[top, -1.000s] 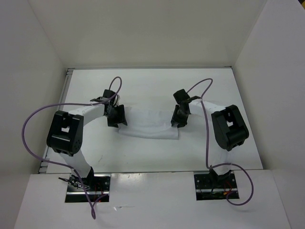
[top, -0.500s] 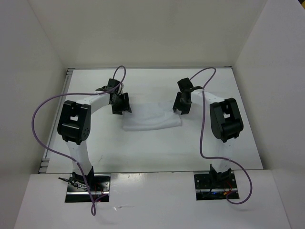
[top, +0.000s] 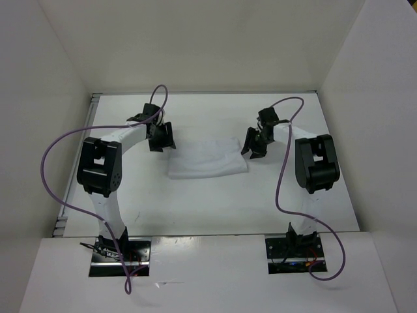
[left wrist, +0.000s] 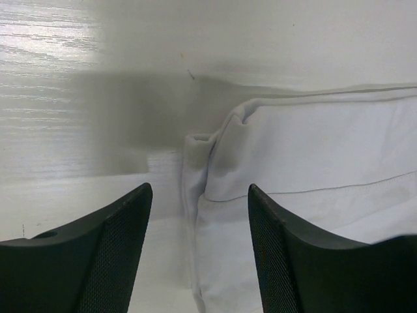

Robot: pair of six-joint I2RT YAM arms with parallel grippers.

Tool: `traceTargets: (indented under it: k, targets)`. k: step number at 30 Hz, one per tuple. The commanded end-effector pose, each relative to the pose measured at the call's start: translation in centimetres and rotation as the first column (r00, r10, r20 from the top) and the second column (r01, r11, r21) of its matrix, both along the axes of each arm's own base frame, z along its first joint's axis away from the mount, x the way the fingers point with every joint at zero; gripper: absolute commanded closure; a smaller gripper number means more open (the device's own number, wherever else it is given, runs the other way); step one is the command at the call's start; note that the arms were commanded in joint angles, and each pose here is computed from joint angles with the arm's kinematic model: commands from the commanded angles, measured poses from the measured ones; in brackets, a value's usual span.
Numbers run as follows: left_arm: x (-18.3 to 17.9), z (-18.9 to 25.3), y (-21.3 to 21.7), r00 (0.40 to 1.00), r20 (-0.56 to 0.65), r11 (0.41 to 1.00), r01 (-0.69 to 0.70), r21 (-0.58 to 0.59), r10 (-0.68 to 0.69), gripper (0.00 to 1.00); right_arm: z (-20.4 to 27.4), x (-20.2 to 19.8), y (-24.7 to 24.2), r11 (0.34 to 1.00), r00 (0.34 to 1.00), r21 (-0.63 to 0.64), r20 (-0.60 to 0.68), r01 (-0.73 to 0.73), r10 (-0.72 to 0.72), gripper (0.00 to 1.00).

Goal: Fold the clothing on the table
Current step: Fold the skirt

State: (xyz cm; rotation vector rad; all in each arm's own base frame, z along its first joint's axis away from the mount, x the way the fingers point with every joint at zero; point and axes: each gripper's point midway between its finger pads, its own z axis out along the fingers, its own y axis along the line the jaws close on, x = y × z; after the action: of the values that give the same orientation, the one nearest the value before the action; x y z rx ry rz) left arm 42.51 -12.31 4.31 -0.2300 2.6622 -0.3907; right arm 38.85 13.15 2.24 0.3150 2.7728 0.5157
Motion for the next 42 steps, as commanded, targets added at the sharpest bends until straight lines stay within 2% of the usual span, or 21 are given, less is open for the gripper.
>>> traceTargets:
  k: [1,5,11,15,24,27,34,37,42]
  targets:
    - [0.4,1.8,0.0,0.999,0.045,1.0,0.003,-0.008,-0.003,0.32,-0.1,-0.5,1.6,0.995,0.997,0.068,0.025,-0.079,0.077,0.46]
    - [-0.5,1.5,0.1,1.0,0.031,1.0,0.003,-0.006,-0.003,0.32,2.6,0.2,1.3,0.994,0.993,0.076,0.095,-0.075,0.067,0.46]
    - [-1.3,1.3,0.3,1.0,0.021,1.0,0.003,-0.004,-0.003,0.32,6.0,1.2,-0.8,1.0,0.987,-0.008,0.158,0.008,-0.006,0.46]
    - [-1.6,1.0,0.3,1.0,0.01,1.0,-0.005,-0.006,0.005,0.32,8.5,2.0,-0.7,1.0,0.977,0.017,0.212,0.007,-0.01,0.46]
    - [-1.4,1.1,0.0,1.0,0.012,1.0,-0.016,-0.024,0.016,0.32,2.9,-0.2,0.7,0.995,0.997,0.088,0.055,-0.053,0.049,0.46]
    - [-1.1,1.4,0.0,1.0,0.021,1.0,-0.016,-0.026,0.017,0.32,2.0,-0.5,1.0,0.993,0.997,0.104,0.045,-0.06,0.056,0.46]
    - [-0.2,6.4,-0.2,0.993,0.113,0.999,-0.013,-0.045,0.018,0.31,-0.2,-1.6,1.9,0.983,0.996,0.161,-0.017,-0.089,0.093,0.46]
    - [0.3,9.5,-0.3,0.984,0.178,0.998,-0.009,-0.058,0.019,0.31,-1.0,-2.3,2.4,0.976,0.993,0.197,-0.047,-0.098,0.109,0.48]
    - [0.3,12.8,-1.3,0.972,0.236,0.993,0.036,-0.113,-0.008,0.31,-2.5,-3.5,3.2,0.963,0.988,0.252,-0.094,-0.098,0.125,0.62]
